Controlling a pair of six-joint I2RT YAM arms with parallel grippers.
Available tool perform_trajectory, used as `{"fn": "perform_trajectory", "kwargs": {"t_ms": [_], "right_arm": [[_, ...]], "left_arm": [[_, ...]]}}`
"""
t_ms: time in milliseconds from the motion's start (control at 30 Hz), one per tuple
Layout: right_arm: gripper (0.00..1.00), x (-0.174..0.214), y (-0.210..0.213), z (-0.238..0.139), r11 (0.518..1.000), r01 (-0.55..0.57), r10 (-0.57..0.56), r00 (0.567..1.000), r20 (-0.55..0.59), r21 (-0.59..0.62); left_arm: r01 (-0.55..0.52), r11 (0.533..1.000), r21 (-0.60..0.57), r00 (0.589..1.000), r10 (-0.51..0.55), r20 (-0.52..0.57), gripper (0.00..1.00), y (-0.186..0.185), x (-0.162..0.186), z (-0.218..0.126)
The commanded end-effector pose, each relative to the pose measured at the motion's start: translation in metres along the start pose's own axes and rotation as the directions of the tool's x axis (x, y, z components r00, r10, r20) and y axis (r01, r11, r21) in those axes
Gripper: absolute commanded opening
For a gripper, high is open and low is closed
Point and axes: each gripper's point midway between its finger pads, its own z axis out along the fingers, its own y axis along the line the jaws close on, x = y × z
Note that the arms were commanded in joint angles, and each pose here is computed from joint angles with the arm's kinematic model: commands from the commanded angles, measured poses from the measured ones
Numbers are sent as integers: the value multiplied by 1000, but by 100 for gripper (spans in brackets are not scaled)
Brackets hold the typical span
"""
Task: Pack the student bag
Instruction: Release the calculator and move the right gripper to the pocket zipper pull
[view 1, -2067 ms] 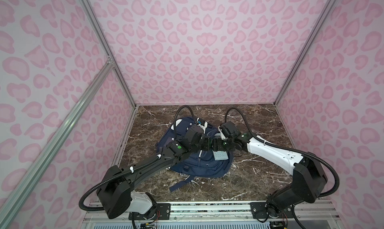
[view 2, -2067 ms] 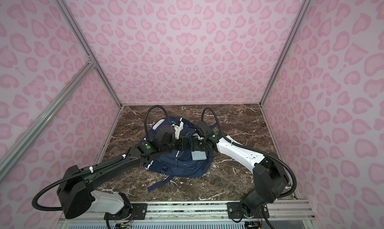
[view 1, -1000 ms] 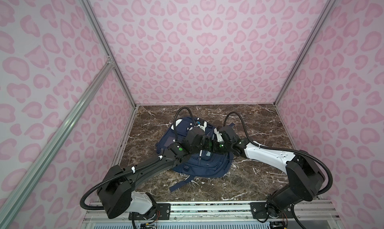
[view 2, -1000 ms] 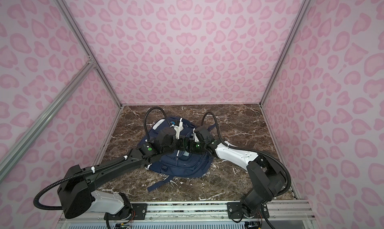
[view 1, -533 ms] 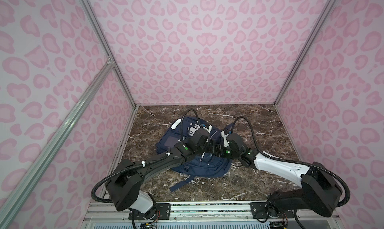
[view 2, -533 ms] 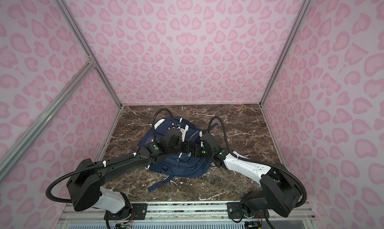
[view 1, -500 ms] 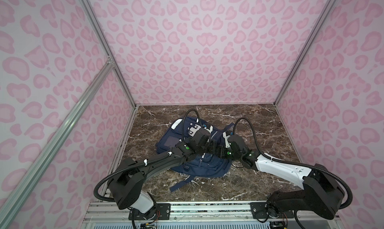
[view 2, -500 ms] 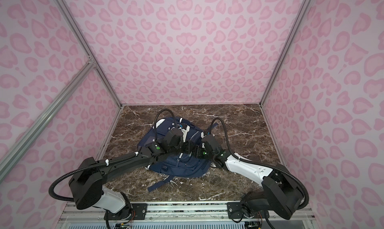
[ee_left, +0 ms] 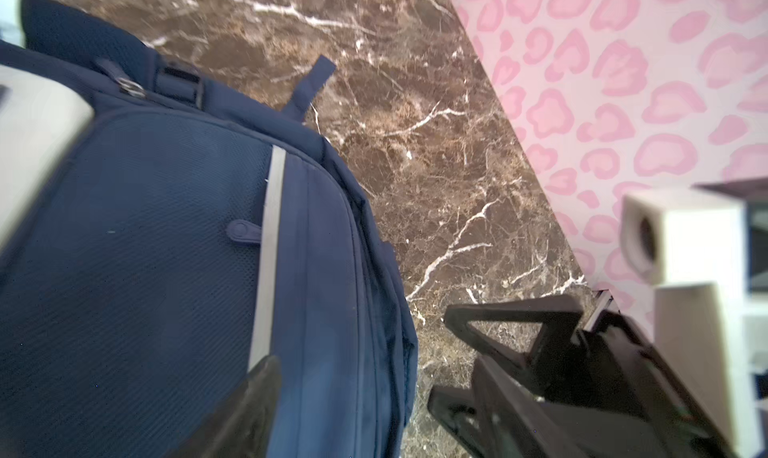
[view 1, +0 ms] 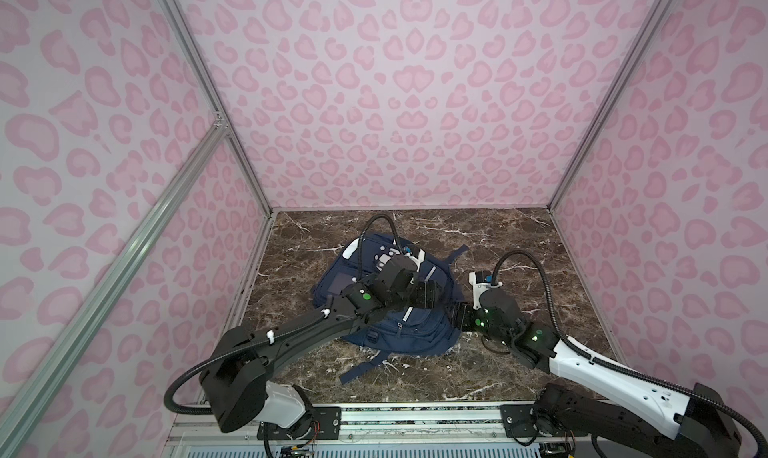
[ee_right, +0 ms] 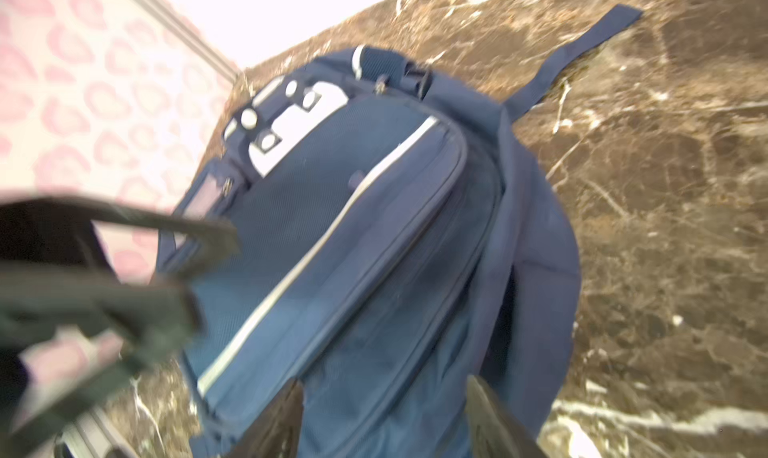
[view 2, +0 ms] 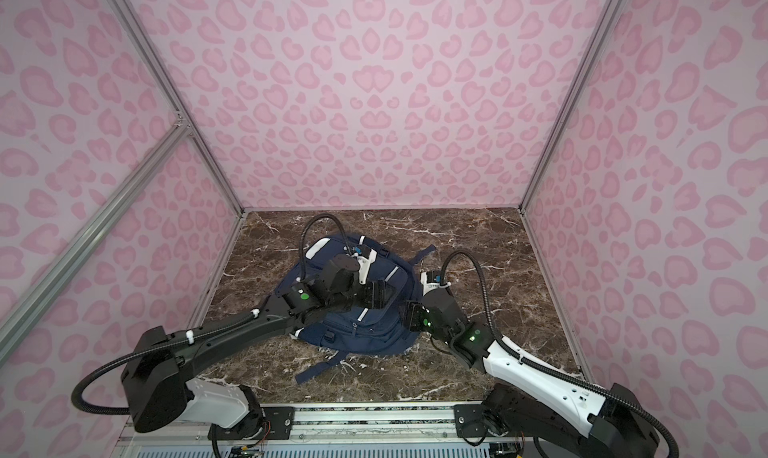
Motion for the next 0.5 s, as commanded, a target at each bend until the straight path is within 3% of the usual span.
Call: {"fn": "perform_trajectory", "kwargs": {"t_ms": [0,167,300,467], "right_arm": [[67,11,9,-1,998,51,-51,999,11,29],[61,31,59,12,993,114,-114,993,-2,-37],[51,43,86,23,981,193,-193,981,11,-8],[49,58,105,41,980,197,-197,980,-30,-19]], "left_arm": [[48,995,-82,999,-47,18,78,30,7,-25],[169,974,-150,984,-157,88,70,77,24,-55],[217,965,-148,974,-203,102,64,90,40,-54],[237,952,-193,969,-218,116,62,107,51,-45]]}}
